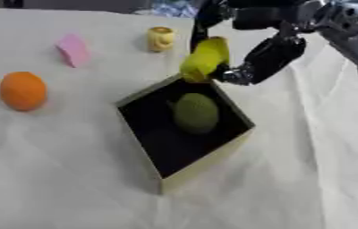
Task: Pick up objects on the table and place them in the box.
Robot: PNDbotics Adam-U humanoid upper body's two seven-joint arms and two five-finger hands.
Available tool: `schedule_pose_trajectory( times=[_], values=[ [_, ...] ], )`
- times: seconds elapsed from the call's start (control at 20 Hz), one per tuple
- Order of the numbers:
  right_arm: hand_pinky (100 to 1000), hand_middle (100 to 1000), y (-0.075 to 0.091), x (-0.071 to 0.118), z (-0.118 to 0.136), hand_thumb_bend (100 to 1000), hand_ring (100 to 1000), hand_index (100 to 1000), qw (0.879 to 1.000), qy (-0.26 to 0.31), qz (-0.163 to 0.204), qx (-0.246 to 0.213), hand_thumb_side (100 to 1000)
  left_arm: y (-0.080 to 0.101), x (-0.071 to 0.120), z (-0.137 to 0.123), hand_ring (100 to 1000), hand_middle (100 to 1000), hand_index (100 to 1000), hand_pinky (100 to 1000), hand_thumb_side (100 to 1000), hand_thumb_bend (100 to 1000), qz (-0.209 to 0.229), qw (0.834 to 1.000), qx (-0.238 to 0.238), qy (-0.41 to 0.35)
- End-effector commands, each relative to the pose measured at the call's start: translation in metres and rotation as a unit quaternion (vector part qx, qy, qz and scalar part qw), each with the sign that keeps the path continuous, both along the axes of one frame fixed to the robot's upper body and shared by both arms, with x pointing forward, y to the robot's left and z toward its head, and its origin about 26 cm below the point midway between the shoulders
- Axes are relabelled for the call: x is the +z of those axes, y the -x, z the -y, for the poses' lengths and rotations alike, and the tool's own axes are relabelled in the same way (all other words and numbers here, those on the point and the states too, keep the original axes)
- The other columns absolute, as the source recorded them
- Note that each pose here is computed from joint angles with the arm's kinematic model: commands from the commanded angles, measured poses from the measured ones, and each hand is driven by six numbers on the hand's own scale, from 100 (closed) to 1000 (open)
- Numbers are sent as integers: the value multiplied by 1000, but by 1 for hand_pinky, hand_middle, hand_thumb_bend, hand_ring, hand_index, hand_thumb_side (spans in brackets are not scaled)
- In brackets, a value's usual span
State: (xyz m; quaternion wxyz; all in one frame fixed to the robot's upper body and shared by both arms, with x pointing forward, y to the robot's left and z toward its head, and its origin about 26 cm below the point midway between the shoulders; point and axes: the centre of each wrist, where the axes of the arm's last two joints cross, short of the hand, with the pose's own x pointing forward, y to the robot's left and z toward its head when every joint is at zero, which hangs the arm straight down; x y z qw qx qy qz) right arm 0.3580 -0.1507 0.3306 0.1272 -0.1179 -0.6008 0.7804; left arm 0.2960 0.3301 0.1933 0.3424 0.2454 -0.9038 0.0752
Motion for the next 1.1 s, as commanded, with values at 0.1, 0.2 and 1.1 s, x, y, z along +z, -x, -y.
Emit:
schedule_pose_trajectory(
  times=[0.1, 0.2, 1.1],
  values=[
    [859, 569, -6, 1, -14, 192, 830, 699, 1000, 20, -8, 4, 100, 1, 11, 0, 667, 645, 737, 751, 669, 299, 14, 1000, -3, -16],
    [859, 578, -11, -4, -16, 210, 836, 708, 1000, 25, -10, -2, 100, 1, 11, 0, 667, 645, 737, 751, 670, 299, 15, 1000, -4, -16],
    [909, 840, -22, -15, -8, 331, 994, 932, 998, 67, 9, 7, 340, 0, 10, 1, 670, 646, 737, 751, 669, 301, 14, 1000, -6, -13]
  ],
)
